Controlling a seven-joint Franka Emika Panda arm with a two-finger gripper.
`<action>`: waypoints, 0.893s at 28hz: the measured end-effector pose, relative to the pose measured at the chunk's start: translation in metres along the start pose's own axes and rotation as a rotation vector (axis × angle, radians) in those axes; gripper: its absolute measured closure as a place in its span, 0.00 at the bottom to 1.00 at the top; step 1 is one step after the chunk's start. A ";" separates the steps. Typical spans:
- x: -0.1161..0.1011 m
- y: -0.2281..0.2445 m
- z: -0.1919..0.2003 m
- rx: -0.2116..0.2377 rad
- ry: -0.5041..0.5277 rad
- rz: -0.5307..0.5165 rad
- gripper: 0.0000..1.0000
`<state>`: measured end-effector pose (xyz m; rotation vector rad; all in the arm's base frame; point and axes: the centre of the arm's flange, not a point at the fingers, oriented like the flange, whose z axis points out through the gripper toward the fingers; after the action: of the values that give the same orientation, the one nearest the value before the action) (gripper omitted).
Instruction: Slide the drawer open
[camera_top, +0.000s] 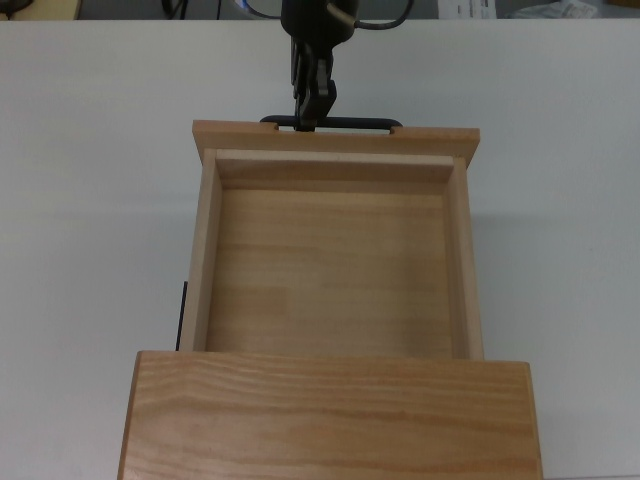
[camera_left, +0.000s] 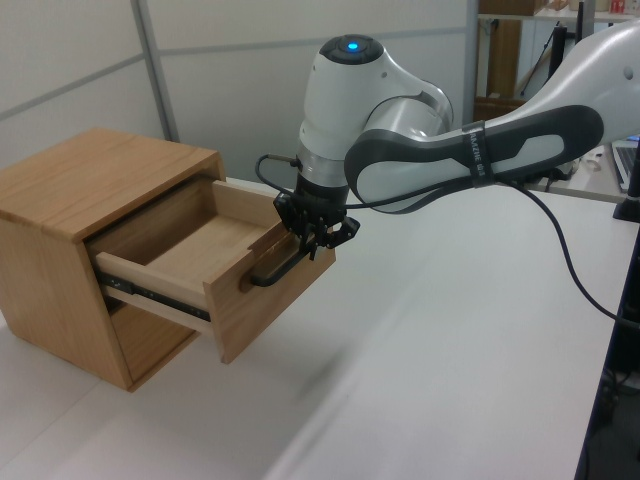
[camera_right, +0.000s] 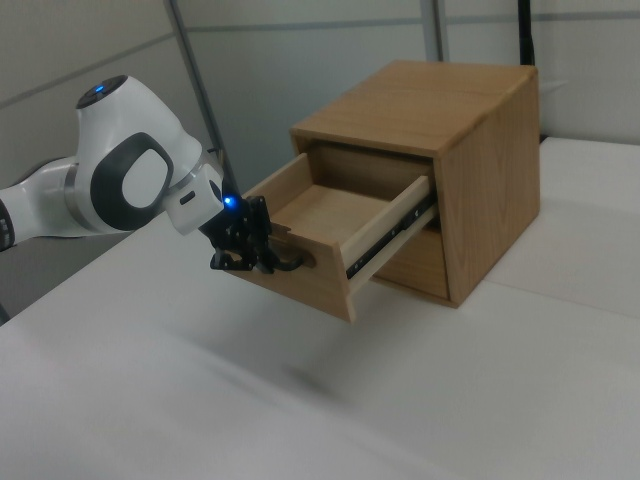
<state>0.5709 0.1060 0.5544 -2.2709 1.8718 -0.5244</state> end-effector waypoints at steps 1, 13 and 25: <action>0.000 0.001 0.000 -0.001 0.000 -0.001 0.84; -0.005 0.004 -0.006 -0.008 -0.013 -0.028 0.64; -0.005 0.002 -0.030 0.036 -0.019 -0.147 0.16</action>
<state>0.5575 0.1138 0.5809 -2.3937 1.6814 -0.5488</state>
